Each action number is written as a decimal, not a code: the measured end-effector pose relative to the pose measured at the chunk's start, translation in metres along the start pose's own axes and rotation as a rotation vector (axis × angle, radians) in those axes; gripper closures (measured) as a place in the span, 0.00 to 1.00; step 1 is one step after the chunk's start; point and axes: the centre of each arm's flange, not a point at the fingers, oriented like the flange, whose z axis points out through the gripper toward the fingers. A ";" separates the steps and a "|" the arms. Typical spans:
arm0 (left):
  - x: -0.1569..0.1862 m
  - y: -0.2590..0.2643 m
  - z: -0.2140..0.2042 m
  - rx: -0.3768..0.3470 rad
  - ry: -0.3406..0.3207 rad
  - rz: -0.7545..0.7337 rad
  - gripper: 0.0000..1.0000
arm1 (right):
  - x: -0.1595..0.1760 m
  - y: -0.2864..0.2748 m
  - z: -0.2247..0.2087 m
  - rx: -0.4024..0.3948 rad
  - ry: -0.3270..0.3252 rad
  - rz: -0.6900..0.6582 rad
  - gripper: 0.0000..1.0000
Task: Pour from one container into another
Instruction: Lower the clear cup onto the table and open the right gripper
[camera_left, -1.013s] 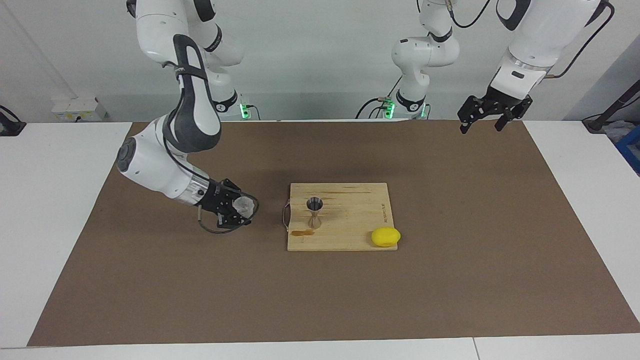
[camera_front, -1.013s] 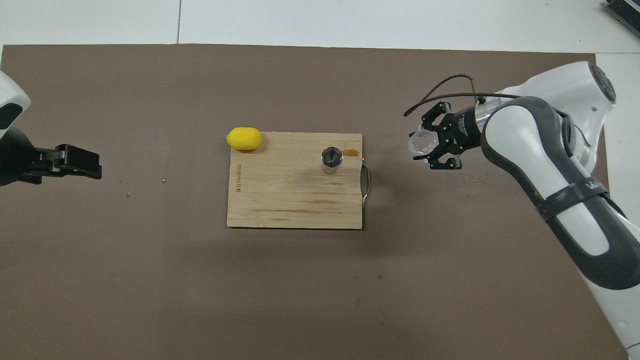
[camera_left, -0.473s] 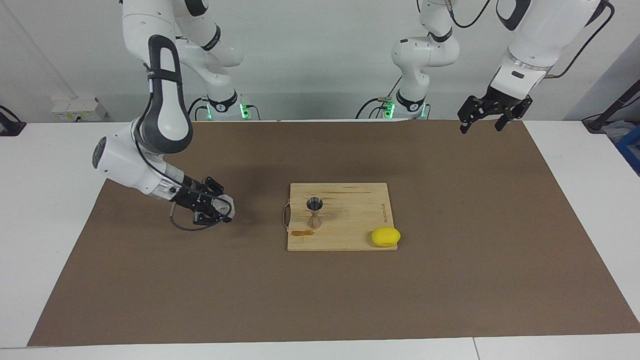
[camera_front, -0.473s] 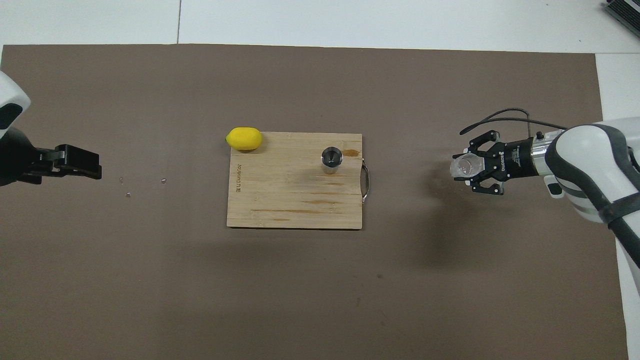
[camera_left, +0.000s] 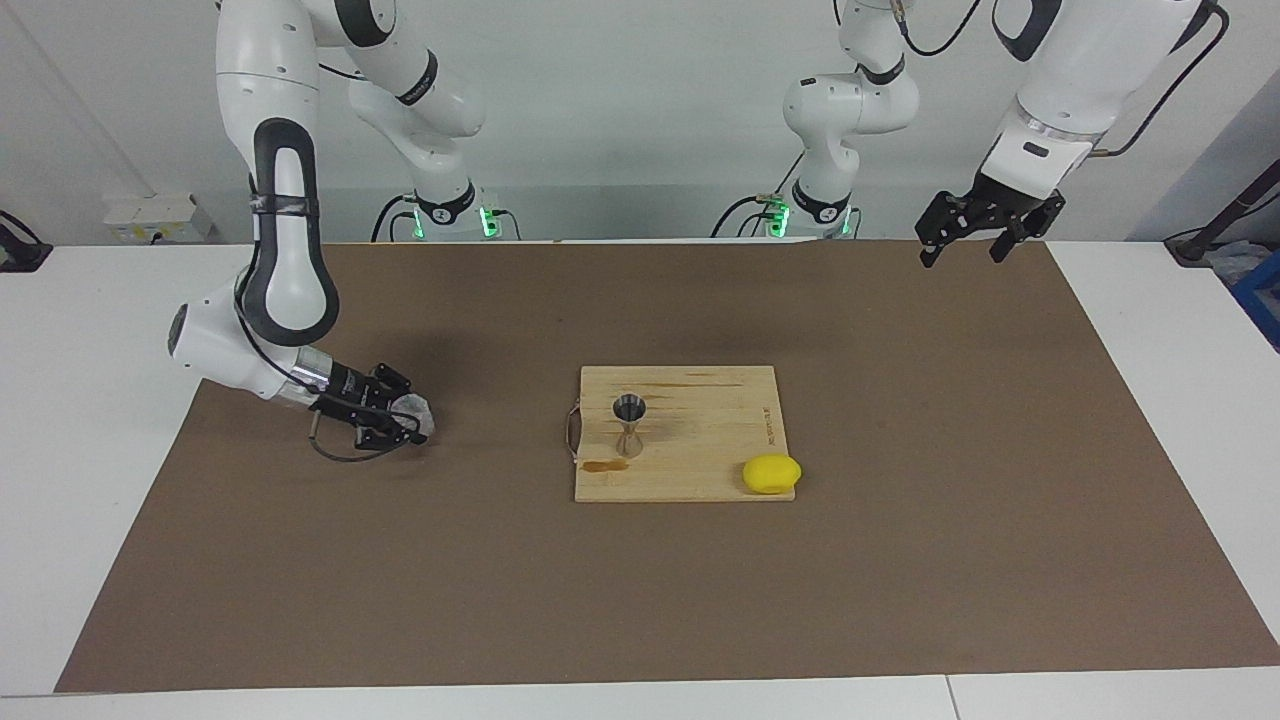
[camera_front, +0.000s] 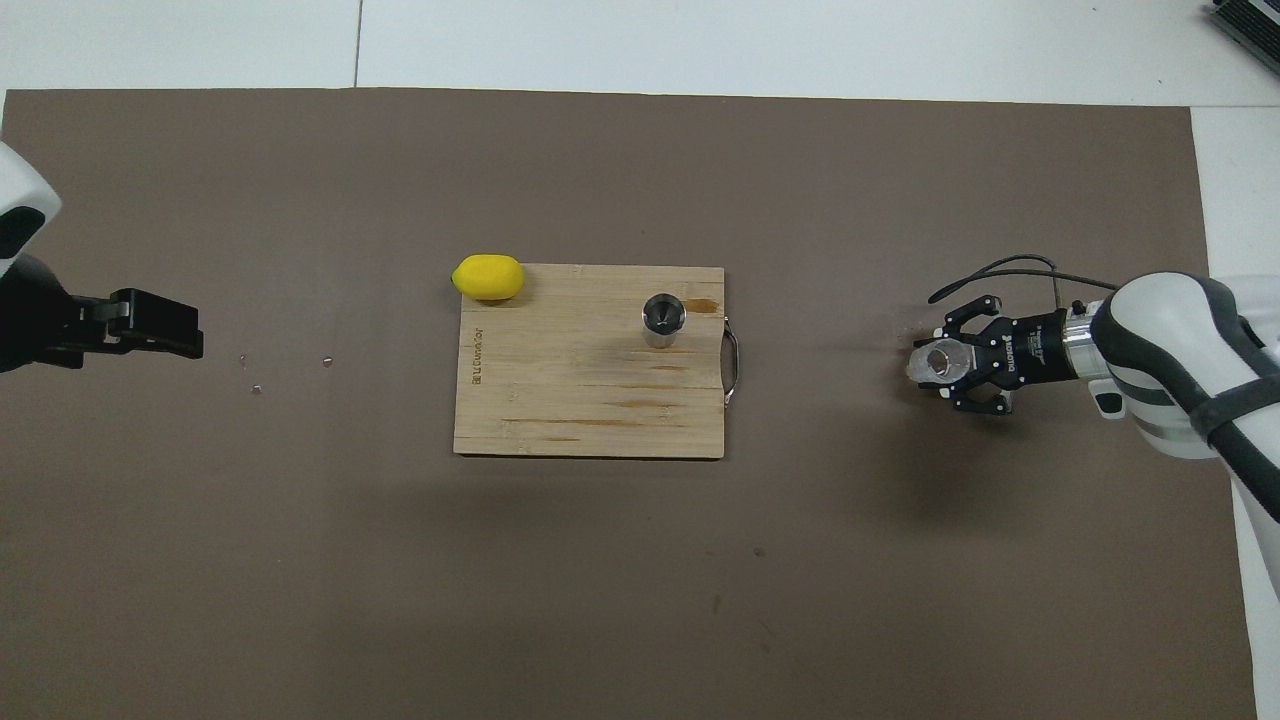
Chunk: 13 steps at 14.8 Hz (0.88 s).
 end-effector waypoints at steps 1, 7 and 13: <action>0.000 0.000 0.000 0.000 0.000 0.000 0.00 | 0.000 0.000 0.000 0.002 0.002 -0.001 0.49; 0.000 0.000 0.000 0.000 0.000 0.000 0.00 | 0.002 0.002 0.007 0.020 0.029 0.003 0.03; 0.000 0.000 0.000 0.000 0.000 0.000 0.00 | -0.033 -0.002 -0.030 0.064 0.064 -0.069 0.00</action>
